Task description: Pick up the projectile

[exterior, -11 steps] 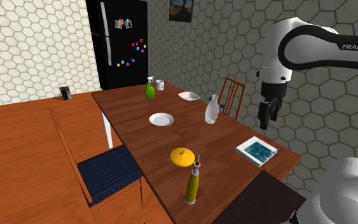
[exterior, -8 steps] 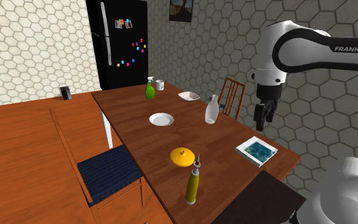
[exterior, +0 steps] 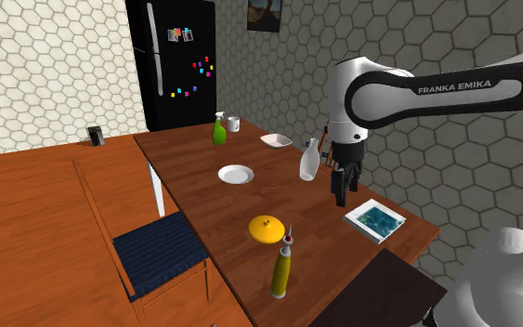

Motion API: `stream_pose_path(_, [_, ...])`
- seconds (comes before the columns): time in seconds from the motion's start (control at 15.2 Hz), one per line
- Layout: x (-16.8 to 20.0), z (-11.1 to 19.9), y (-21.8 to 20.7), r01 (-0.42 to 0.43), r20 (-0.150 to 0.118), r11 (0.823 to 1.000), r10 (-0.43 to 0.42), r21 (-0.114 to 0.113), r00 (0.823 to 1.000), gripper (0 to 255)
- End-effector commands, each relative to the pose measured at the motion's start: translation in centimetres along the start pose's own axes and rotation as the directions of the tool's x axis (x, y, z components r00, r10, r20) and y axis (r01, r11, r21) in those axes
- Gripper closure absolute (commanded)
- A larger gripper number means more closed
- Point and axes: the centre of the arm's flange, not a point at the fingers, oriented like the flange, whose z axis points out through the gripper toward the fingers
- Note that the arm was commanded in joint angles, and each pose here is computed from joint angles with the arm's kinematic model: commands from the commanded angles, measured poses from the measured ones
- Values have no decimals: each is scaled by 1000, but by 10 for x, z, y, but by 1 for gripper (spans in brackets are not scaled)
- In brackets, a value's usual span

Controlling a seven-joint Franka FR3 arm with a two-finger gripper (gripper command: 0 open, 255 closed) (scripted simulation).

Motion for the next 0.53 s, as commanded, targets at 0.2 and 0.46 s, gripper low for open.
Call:
stream_pose_path(0.2, [51, 29, -36, 86, 29, 996, -86, 1, 996, 0])
stream_pose_path(0.46, [89, 52, -70, 154, 53, 988, -154, 3, 987, 0])
